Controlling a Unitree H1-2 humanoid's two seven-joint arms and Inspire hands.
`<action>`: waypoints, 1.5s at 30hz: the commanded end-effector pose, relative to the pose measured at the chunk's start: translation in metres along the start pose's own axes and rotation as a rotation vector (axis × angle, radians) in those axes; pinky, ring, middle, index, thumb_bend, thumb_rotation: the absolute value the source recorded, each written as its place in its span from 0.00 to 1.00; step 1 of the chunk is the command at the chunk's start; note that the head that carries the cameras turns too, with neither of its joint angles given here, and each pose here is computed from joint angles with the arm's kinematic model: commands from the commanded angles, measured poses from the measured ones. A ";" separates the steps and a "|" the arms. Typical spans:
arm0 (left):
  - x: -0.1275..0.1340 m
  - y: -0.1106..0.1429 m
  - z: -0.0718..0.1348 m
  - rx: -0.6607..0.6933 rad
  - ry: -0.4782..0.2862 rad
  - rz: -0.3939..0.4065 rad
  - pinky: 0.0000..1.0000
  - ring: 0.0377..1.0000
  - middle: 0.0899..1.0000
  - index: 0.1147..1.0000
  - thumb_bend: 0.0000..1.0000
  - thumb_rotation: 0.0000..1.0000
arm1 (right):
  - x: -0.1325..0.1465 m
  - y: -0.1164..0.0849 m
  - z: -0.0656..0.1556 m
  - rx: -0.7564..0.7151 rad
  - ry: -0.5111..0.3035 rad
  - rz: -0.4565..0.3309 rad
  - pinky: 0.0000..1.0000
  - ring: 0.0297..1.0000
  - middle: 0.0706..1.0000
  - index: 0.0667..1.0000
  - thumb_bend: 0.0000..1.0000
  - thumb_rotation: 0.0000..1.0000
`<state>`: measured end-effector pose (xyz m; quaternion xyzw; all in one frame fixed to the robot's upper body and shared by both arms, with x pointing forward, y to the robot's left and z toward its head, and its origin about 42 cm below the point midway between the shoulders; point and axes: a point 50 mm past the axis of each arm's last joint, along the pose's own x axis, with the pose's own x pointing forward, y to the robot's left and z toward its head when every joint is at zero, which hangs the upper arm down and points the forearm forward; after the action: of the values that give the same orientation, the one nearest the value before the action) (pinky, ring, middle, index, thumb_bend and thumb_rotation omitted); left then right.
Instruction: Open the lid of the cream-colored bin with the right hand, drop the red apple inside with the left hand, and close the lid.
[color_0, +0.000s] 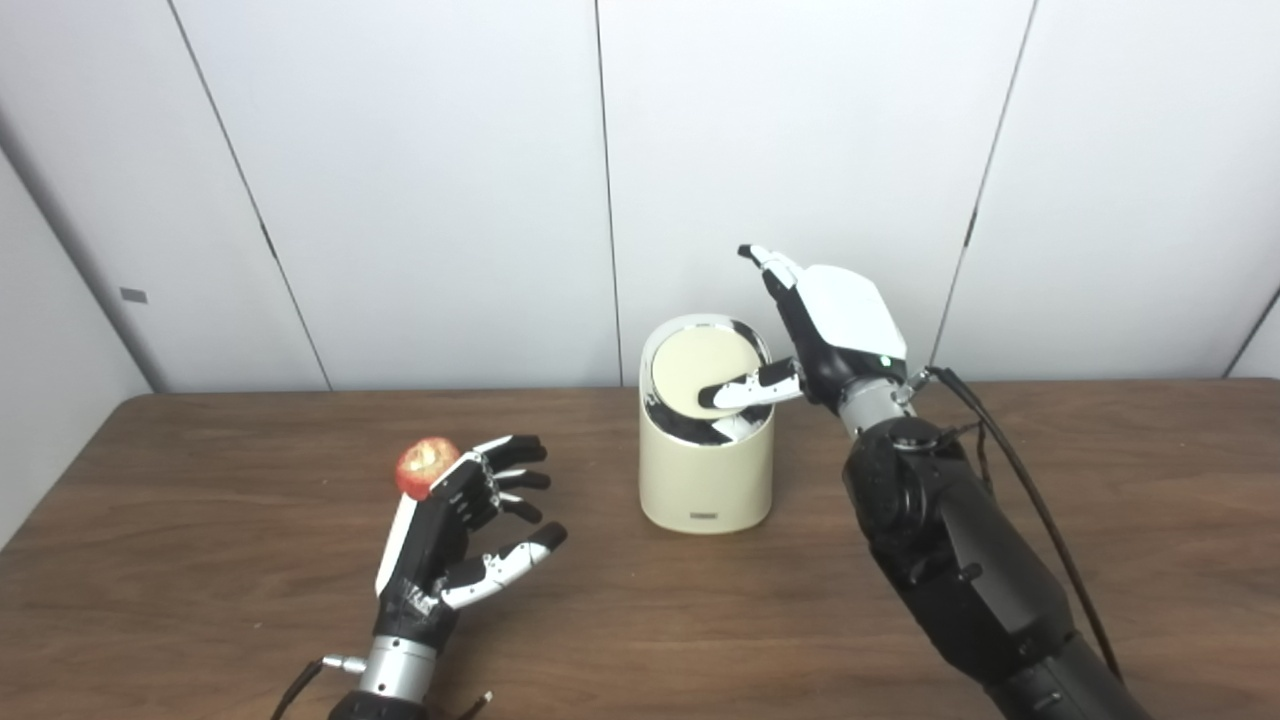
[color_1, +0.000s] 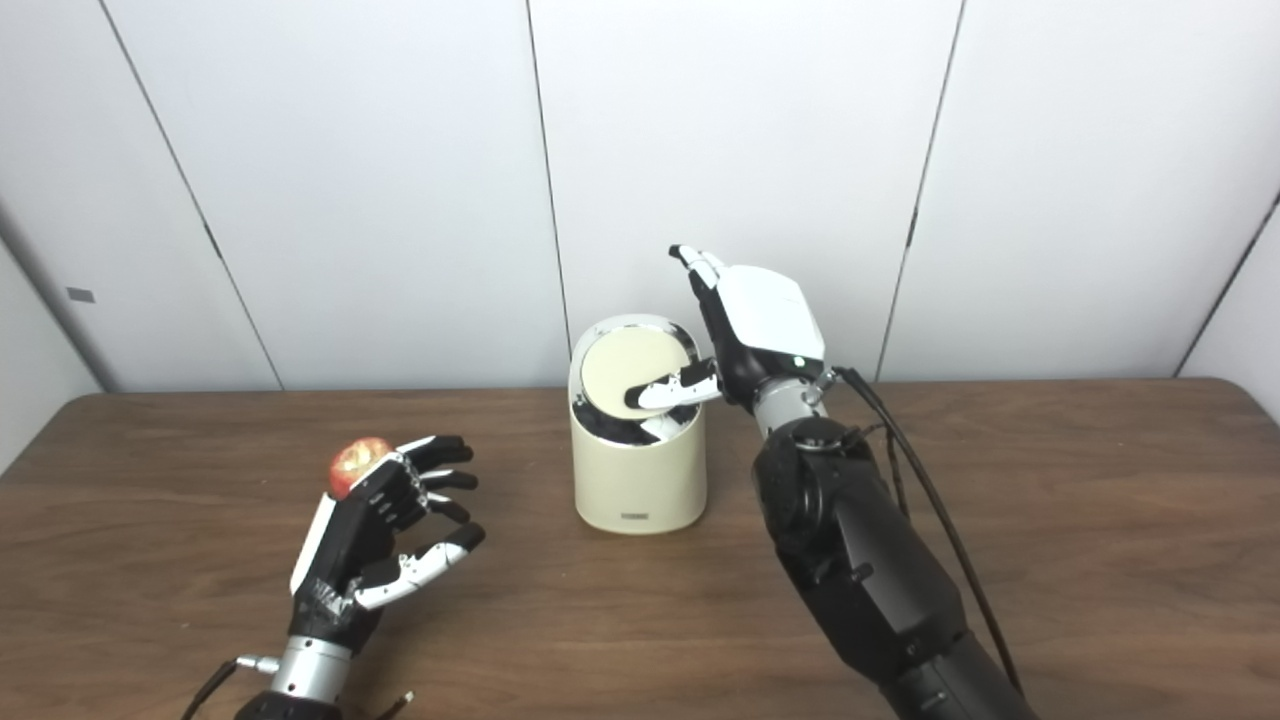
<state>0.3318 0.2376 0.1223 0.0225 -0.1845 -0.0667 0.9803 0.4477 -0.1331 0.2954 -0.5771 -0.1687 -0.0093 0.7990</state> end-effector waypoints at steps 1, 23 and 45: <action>-0.023 -0.012 -0.016 -0.029 0.077 0.018 0.53 0.66 0.73 0.73 0.64 0.05 | 0.007 -0.018 0.002 -0.113 -0.015 -0.033 0.68 0.82 0.92 0.92 0.97 0.35; -0.022 -0.011 -0.017 -0.030 0.078 0.020 0.53 0.65 0.73 0.72 0.65 0.05 | -0.017 -0.043 -0.011 0.164 0.038 -0.089 0.59 0.78 0.87 0.87 0.86 0.39; -0.020 -0.007 -0.012 -0.002 0.016 0.053 0.51 0.63 0.71 0.71 0.63 0.00 | -0.143 0.029 -0.083 0.655 0.125 -0.102 0.67 0.77 0.85 0.85 0.85 0.29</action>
<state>0.3297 0.2376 0.1232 0.0243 -0.1941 -0.0521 0.9793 0.3412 -0.2281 0.1874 -0.2877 -0.0883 -0.0213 0.9534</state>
